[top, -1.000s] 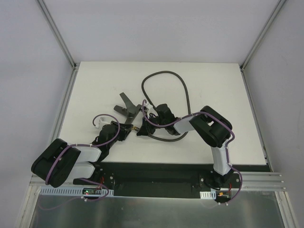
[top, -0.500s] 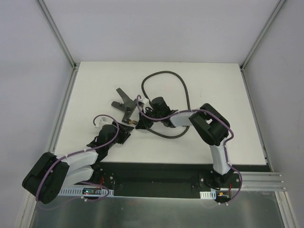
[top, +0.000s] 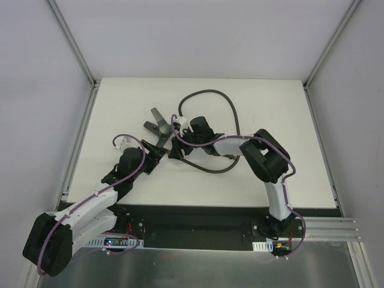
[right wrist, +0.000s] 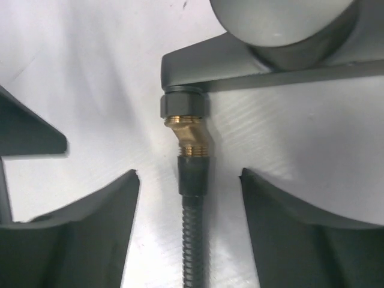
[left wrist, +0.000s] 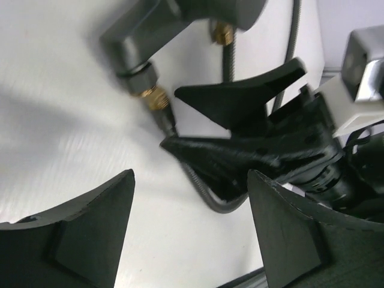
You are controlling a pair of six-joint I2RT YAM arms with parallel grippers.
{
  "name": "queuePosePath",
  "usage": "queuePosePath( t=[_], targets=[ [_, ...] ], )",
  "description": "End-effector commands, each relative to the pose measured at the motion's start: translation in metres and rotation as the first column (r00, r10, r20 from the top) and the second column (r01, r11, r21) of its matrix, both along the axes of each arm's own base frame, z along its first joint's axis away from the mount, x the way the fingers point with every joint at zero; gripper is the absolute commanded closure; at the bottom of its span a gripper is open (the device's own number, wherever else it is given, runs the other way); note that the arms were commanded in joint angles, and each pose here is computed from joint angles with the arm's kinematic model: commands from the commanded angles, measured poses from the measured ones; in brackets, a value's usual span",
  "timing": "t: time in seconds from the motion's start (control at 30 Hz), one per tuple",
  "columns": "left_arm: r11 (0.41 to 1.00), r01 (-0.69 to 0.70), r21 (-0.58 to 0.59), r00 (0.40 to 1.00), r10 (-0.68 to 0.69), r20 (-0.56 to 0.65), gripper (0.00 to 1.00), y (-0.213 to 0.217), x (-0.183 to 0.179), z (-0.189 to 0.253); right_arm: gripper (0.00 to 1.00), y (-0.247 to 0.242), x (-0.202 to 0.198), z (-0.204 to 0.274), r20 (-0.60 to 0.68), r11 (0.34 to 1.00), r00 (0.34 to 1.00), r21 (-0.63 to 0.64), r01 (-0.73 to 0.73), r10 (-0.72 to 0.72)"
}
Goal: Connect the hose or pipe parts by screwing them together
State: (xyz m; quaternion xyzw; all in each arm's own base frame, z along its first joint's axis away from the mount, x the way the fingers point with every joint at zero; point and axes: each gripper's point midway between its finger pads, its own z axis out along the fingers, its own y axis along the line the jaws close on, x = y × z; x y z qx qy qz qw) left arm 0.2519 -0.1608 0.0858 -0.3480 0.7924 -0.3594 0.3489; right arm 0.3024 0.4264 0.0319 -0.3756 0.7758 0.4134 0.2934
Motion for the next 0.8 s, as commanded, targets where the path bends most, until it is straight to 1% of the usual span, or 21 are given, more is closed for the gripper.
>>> queuePosePath(
  t=[0.0,0.03,0.07,0.13,0.2,0.27,0.3,0.33,0.37,0.4,0.43,0.47,0.5,0.53,0.57,0.6,0.63,0.67,0.7,0.73,0.77],
  targets=[
    [0.991,-0.005,0.133,0.996,-0.007,0.091,0.24,0.018,0.019,0.034,0.18,-0.008,0.006,0.034,0.067,1.0,0.998,-0.004,0.007,-0.007],
    [0.991,0.011,0.134,0.995,-0.024,0.092,0.23,0.018,0.02,0.038,0.11,-0.01,0.004,0.038,0.069,1.0,0.998,0.002,0.005,-0.006],
    [0.991,0.003,0.136,0.994,-0.017,0.105,0.22,0.022,0.026,0.046,0.04,-0.01,0.003,0.054,0.089,1.0,0.996,0.022,0.007,-0.009],
    [0.989,0.026,0.146,0.995,-0.04,0.096,0.19,0.024,0.026,0.048,0.04,-0.012,0.002,0.068,0.101,0.999,0.995,0.042,0.017,-0.022],
    [0.986,0.027,0.163,0.992,-0.046,0.118,0.17,0.03,0.031,0.056,0.04,-0.017,0.002,0.091,0.113,0.996,0.992,0.072,0.044,-0.051],
    [0.981,0.028,0.19,0.988,-0.056,0.145,0.14,0.034,0.035,0.066,0.04,-0.029,0.003,0.109,0.109,0.991,0.986,0.059,0.12,-0.126],
    [0.976,0.056,0.209,0.983,-0.091,0.159,0.11,0.032,0.033,0.071,0.04,-0.038,0.008,0.111,0.123,0.982,0.974,0.037,0.185,-0.188],
    [0.973,0.071,0.221,0.981,-0.109,0.164,0.08,0.031,0.032,0.075,0.04,-0.046,0.009,0.128,0.107,0.966,0.961,0.058,0.251,-0.256],
    [0.97,0.106,0.218,0.971,-0.148,0.187,0.01,0.024,0.033,0.087,0.04,-0.06,0.004,0.118,0.081,0.951,0.948,0.013,0.307,-0.307],
    [0.958,0.15,0.243,0.959,-0.201,0.2,0.01,0.02,0.031,0.091,0.04,-0.071,0.007,0.122,0.071,0.925,0.923,0.004,0.38,-0.379],
    [0.952,0.178,0.248,0.946,-0.235,0.223,0.01,0.015,0.032,0.104,0.04,-0.08,-0.003,0.134,0.045,0.92,0.919,0.005,0.391,-0.391],
    [0.937,0.259,0.235,0.92,-0.314,0.235,0.01,0.002,0.025,0.111,0.04,-0.085,-0.011,0.136,0.033,0.928,0.928,-0.006,0.371,-0.371],
    [0.916,0.303,0.262,0.897,-0.368,0.246,0.01,-0.002,0.024,0.114,0.04,-0.087,-0.024,0.14,0.016,0.945,0.945,-0.008,0.326,-0.326],
    [0.909,0.323,0.264,0.882,-0.39,0.265,0.01,-0.006,0.023,0.124,0.04,-0.096,-0.036,0.146,0.009,0.947,0.947,-0.026,0.321,-0.321],
    [0.902,0.342,0.262,0.872,-0.409,0.27,0.01,-0.009,0.021,0.127,0.04,-0.101,-0.041,0.15,-0.023,0.937,0.936,-0.021,0.35,-0.35],
    [0.889,0.372,0.266,0.849,-0.442,0.29,0.01,-0.013,0.016,0.134,0.04,-0.115,-0.044,0.139,-0.033,0.911,0.911,-0.05,0.409,-0.411],
    [0.881,0.388,0.271,0.832,-0.461,0.308,0.01,-0.015,0.014,0.14,0.04,-0.125,-0.049,0.155,-0.027,0.894,0.893,-0.012,0.449,-0.449],
    [0.863,0.421,0.279,0.801,-0.498,0.331,0.01,-0.019,0.007,0.147,0.04,-0.133,-0.05,0.158,-0.036,0.87,0.87,-0.003,0.492,-0.492],
    [0.849,0.446,0.284,0.78,-0.524,0.342,0.01,-0.022,0.003,0.15,0.04,-0.143,-0.057,0.151,-0.038,0.86,0.859,-0.019,0.509,-0.51],
    [0.835,0.466,0.294,0.756,-0.548,0.358,0.01,-0.025,0.0,0.155,0.04,-0.155,-0.064,0.165,-0.025,0.85,0.85,0.011,0.527,-0.526],
    [0.815,0.484,0.319,0.726,-0.577,0.373,0.01,-0.027,-0.004,0.158,0.04,-0.163,-0.068,0.168,-0.014,0.843,0.843,0.017,0.538,-0.538]
  ],
)
